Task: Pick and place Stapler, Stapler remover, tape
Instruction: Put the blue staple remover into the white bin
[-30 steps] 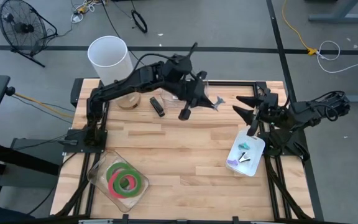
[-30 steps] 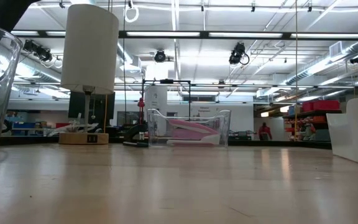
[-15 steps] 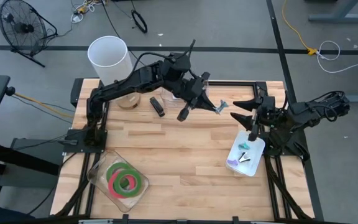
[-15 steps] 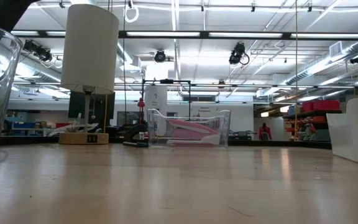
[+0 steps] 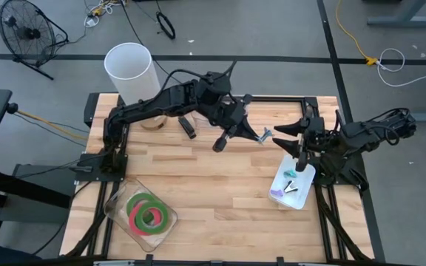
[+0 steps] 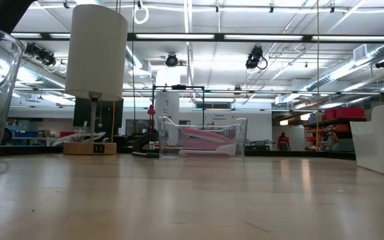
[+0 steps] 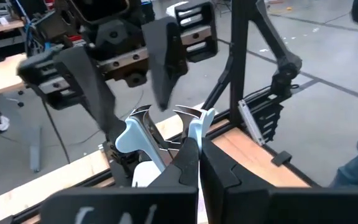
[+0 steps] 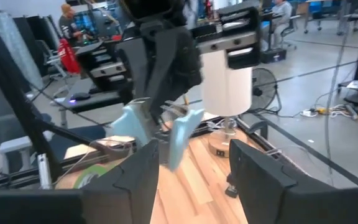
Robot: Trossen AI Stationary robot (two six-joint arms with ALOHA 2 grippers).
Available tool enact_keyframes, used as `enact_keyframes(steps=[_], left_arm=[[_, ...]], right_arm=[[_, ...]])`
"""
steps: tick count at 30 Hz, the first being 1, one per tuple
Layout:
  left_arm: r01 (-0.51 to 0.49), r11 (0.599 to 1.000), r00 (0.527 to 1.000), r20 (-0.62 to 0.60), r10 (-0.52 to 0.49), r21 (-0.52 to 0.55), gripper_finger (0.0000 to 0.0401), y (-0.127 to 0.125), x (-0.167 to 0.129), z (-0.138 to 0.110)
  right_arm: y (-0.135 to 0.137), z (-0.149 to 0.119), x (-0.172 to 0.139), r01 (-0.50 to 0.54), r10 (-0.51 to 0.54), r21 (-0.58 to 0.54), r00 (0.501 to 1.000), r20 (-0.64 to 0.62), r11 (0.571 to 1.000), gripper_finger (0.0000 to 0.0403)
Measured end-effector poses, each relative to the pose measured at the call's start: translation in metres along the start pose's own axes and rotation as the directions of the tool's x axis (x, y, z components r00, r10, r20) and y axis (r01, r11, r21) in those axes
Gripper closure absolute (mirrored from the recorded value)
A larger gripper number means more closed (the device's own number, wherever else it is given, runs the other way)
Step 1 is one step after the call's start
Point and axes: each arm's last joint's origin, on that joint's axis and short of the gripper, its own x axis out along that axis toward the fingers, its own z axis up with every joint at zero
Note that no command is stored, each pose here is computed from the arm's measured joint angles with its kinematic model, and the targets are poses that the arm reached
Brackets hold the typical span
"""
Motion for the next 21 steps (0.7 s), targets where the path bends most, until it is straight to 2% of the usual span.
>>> enact_keyframes(steps=[6, 21], left_arm=[[-0.039, 0.999, 0.999, -0.020, 0.039, 0.012, 0.0401, -0.0001, 0.0007, -0.0006], [-0.024, 1.000, 0.999, -0.045, 0.024, -0.001, 0.0401, -0.0043, 0.0026, -0.0022]], right_arm=[[0.0032, -0.0018, 0.0025, -0.046, 0.046, -0.001, 0.999, -0.020, 0.999, 0.0217], [0.0083, -0.0061, 0.0097, -0.042, 0.041, -0.016, 0.998, -0.042, 0.999, 0.0256]])
